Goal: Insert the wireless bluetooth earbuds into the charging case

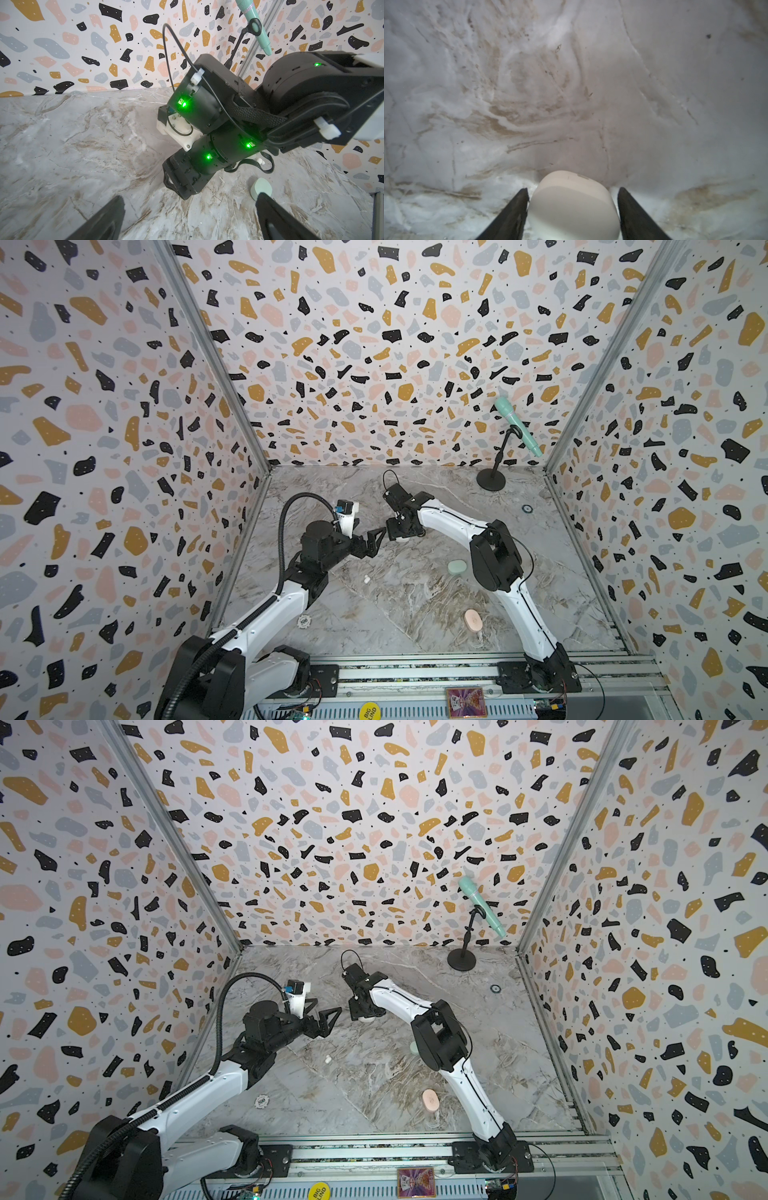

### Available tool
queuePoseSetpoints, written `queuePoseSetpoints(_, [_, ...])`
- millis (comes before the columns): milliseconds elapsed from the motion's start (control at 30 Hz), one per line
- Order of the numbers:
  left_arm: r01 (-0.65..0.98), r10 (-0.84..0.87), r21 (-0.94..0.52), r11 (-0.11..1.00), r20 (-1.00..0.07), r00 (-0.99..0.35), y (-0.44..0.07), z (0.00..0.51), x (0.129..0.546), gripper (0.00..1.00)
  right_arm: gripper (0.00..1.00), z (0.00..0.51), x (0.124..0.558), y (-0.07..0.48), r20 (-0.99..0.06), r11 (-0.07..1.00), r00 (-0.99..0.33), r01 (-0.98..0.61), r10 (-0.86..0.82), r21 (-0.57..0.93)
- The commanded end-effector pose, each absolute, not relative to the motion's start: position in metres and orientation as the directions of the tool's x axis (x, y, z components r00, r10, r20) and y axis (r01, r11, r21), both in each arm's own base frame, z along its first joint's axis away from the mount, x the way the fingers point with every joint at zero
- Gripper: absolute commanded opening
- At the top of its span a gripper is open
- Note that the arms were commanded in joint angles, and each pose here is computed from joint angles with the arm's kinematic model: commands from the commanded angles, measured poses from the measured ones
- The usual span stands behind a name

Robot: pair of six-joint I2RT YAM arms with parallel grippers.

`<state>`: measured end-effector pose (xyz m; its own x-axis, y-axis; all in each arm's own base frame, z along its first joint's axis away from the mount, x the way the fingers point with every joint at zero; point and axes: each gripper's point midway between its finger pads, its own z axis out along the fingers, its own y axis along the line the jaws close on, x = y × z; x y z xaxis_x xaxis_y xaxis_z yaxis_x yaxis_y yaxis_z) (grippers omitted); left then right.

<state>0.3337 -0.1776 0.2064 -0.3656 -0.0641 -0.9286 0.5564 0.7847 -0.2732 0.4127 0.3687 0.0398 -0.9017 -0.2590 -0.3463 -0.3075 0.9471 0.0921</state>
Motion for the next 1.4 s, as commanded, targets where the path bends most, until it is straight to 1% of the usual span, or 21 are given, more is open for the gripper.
queuePoseSetpoints(0, [0.578, -0.087, -0.272, 0.770, -0.941, -0.326, -0.178, 0.218, 0.333, 1.00, 0.63, 0.059, 0.413, 0.367, -0.372, 0.952, -0.895, -0.297, -0.248, 0.080])
queuePoseSetpoints(133, [0.574, -0.086, -0.272, 0.773, -0.940, -0.329, -0.178, 0.217, 0.333, 1.00, 0.59, 0.058, 0.412, 0.366, -0.368, 0.951, -0.896, -0.298, -0.250, 0.079])
queuePoseSetpoints(333, [0.570, -0.070, -0.262, 0.779, -0.939, -0.336, -0.176, 0.213, 0.332, 1.00, 0.56, 0.070, 0.407, 0.363, -0.386, 0.946, -0.886, -0.312, -0.256, 0.089])
queuePoseSetpoints(533, [0.575, -0.042, -0.243, 0.781, -0.940, -0.340, -0.176, 0.210, 0.330, 1.00, 0.55, 0.092, 0.394, 0.351, -0.400, 0.939, -0.877, -0.330, -0.265, 0.101])
queuePoseSetpoints(633, [0.590, -0.032, -0.239, 0.771, -0.940, -0.339, -0.179, 0.208, 0.328, 1.00, 0.55, 0.103, 0.385, 0.342, -0.400, 0.935, -0.880, -0.330, -0.255, 0.130])
queuePoseSetpoints(833, [0.653, 0.048, -0.198, 0.731, -0.939, -0.340, -0.202, 0.197, 0.316, 1.00, 0.55, 0.138, 0.367, 0.323, -0.408, 0.918, -0.879, -0.348, -0.248, 0.190])
queuePoseSetpoints(967, [0.724, 0.144, -0.145, 0.675, -0.936, -0.322, -0.228, 0.190, 0.305, 1.00, 0.55, 0.173, 0.354, 0.310, -0.429, 0.898, -0.862, -0.386, -0.270, 0.211])
queuePoseSetpoints(1100, [0.803, 0.204, -0.116, 0.584, -0.937, -0.284, -0.253, 0.190, 0.295, 1.00, 0.55, 0.209, 0.338, 0.301, -0.455, 0.863, -0.839, -0.440, -0.298, 0.247])
queuePoseSetpoints(1267, [0.884, 0.284, -0.035, 0.465, -0.940, -0.187, -0.280, 0.190, 0.285, 1.00, 0.55, 0.246, 0.311, 0.297, -0.486, 0.798, -0.803, -0.524, -0.346, 0.297])
queuePoseSetpoints(1367, [0.921, 0.272, -0.009, 0.390, -0.954, -0.125, -0.293, 0.199, 0.280, 1.00, 0.55, 0.263, 0.296, 0.295, -0.503, 0.763, -0.785, -0.559, -0.361, 0.325])
